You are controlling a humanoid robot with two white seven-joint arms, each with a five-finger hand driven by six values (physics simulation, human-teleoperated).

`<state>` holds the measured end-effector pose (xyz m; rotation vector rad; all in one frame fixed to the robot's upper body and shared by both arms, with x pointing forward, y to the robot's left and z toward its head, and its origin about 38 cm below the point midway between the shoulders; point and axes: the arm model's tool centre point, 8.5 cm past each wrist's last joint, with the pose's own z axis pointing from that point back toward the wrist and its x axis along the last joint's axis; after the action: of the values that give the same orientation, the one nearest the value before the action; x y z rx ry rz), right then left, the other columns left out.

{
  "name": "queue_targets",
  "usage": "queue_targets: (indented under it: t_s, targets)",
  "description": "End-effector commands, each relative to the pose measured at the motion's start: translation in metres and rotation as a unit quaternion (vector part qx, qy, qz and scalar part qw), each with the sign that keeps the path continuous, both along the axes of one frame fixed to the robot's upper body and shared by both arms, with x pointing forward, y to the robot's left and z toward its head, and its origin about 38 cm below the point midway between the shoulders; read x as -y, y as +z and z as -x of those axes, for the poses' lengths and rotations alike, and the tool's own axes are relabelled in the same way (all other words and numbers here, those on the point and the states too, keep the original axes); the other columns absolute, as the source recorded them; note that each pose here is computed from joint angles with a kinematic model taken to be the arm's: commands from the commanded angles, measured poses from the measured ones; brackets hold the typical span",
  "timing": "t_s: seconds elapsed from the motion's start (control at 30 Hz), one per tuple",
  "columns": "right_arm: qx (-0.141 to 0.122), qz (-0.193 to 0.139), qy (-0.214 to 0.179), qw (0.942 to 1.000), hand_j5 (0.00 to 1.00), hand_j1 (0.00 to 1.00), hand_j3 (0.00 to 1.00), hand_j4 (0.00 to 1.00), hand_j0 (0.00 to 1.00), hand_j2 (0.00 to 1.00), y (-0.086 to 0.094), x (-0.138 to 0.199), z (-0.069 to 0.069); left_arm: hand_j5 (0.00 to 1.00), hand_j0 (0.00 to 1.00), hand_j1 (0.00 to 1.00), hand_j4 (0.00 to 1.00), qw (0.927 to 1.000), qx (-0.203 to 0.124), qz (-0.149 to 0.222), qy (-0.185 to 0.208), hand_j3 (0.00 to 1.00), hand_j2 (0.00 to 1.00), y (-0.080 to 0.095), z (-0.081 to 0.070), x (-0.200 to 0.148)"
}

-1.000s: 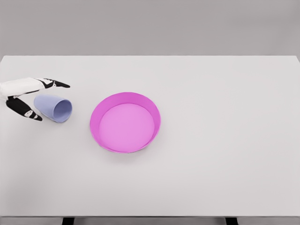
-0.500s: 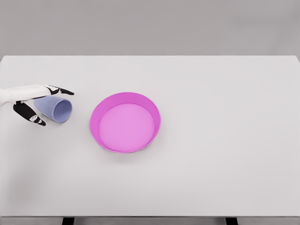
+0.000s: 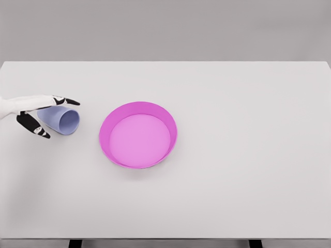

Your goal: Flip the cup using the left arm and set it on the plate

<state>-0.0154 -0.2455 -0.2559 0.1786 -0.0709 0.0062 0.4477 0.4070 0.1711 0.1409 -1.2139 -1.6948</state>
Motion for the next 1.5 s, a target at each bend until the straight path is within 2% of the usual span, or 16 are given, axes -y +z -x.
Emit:
queue_targets:
  t_s: [0.0,0.07,0.17,0.43,0.57,0.73,0.8,0.93,1.03,1.1,1.13,1.2,1.3,1.37,1.43,1.47]
  targets:
    - [0.0,0.0,0.0,1.0,1.0,1.0,1.0,1.0,1.0,1.0,0.0,0.0,0.0,1.0,1.0,1.0,1.0,1.0,-0.003,0.001,0.001,1.0,1.0,-0.001,0.0,0.0]
    - [0.0,0.0,0.0,1.0,1.0,1.0,1.0,1.0,1.0,1.0,0.0,0.0,0.0,1.0,1.0,1.0,1.0,1.0,-0.003,-0.008,-0.001,1.0,1.0,-0.003,0.001,0.0]
    - [0.0,0.0,0.0,1.0,1.0,1.0,1.0,1.0,1.0,1.0,0.0,0.0,0.0,0.82,0.82,0.82,0.82,0.9999,-0.004,-0.01,0.0,0.82,0.82,-0.003,0.001,-0.001]
    - [0.0,0.0,0.0,1.0,1.0,1.0,1.0,1.0,1.0,1.0,0.0,0.0,0.0,0.61,0.61,0.61,0.61,0.9999,-0.012,-0.006,-0.005,0.61,0.61,-0.009,0.004,0.002]
    - [0.0,0.0,0.0,1.0,1.0,1.0,1.0,1.0,1.0,1.0,0.0,0.0,0.0,0.52,0.52,0.52,0.52,0.997,0.003,0.066,-0.039,0.52,0.52,0.019,0.013,0.027]
    - [0.0,0.0,0.0,1.0,1.0,1.0,1.0,1.0,1.0,1.0,0.0,0.0,0.0,0.47,0.47,0.47,0.47,0.9821,0.007,0.183,-0.046,0.47,0.47,0.056,0.022,0.037]
    - [0.0,0.0,0.0,1.0,1.0,1.0,1.0,1.0,1.0,1.0,0.0,0.0,0.0,0.46,0.46,0.46,0.46,0.9696,0.004,0.237,-0.061,0.46,0.46,0.068,0.026,0.052]
    - [0.0,0.0,0.0,1.0,1.0,1.0,1.0,1.0,1.0,1.0,0.0,0.0,0.0,0.41,0.41,0.41,0.41,0.9279,-0.011,0.364,-0.078,0.41,0.41,0.099,0.034,0.071]
    - [0.0,0.0,0.0,1.0,1.0,1.0,1.0,1.0,1.0,1.0,0.0,0.0,0.0,0.41,0.41,0.41,0.41,0.9018,-0.026,0.419,-0.104,0.41,0.41,0.113,0.043,0.089]
    - [0.0,0.0,0.0,1.0,1.0,1.0,1.0,1.0,1.0,1.0,0.0,0.0,0.0,0.41,0.41,0.41,0.41,0.8759,-0.045,0.466,-0.118,0.41,0.41,0.12,0.049,0.102]
    - [0.0,0.0,0.0,1.0,1.0,1.0,1.0,1.0,1.0,1.0,0.0,0.0,0.0,0.41,0.41,0.41,0.41,0.8647,-0.06,0.486,-0.113,0.41,0.41,0.119,0.049,0.104]
    - [0.0,0.0,0.0,1.0,1.0,1.0,1.0,1.0,1.0,1.0,0.0,0.0,0.0,0.41,0.41,0.41,0.41,0.8519,-0.083,0.507,-0.102,0.41,0.41,0.111,0.049,0.105]
    - [0.0,0.0,0.0,1.0,1.0,1.0,1.0,1.0,1.0,1.0,0.0,0.0,0.0,0.41,0.41,0.41,0.41,0.8375,-0.14,0.523,-0.073,0.41,0.41,0.088,0.048,0.111]
    - [0.0,0.0,0.0,1.0,1.0,1.0,1.0,1.0,1.0,1.0,0.0,0.0,0.0,0.41,0.41,0.41,0.41,0.8353,-0.185,0.514,-0.061,0.41,0.41,0.067,0.055,0.12]
    - [0.0,0.0,0.0,1.0,1.0,1.0,1.0,1.0,1.0,1.0,0.0,0.0,0.0,0.41,0.41,0.41,0.41,0.8159,-0.226,0.528,-0.067,0.41,0.41,0.067,0.067,0.133]
    - [0.0,0.0,0.0,1.0,1.0,1.0,1.0,1.0,1.0,1.0,0.0,0.0,0.0,0.41,0.41,0.41,0.41,0.8112,-0.236,0.531,-0.066,0.41,0.41,0.065,0.07,0.135]
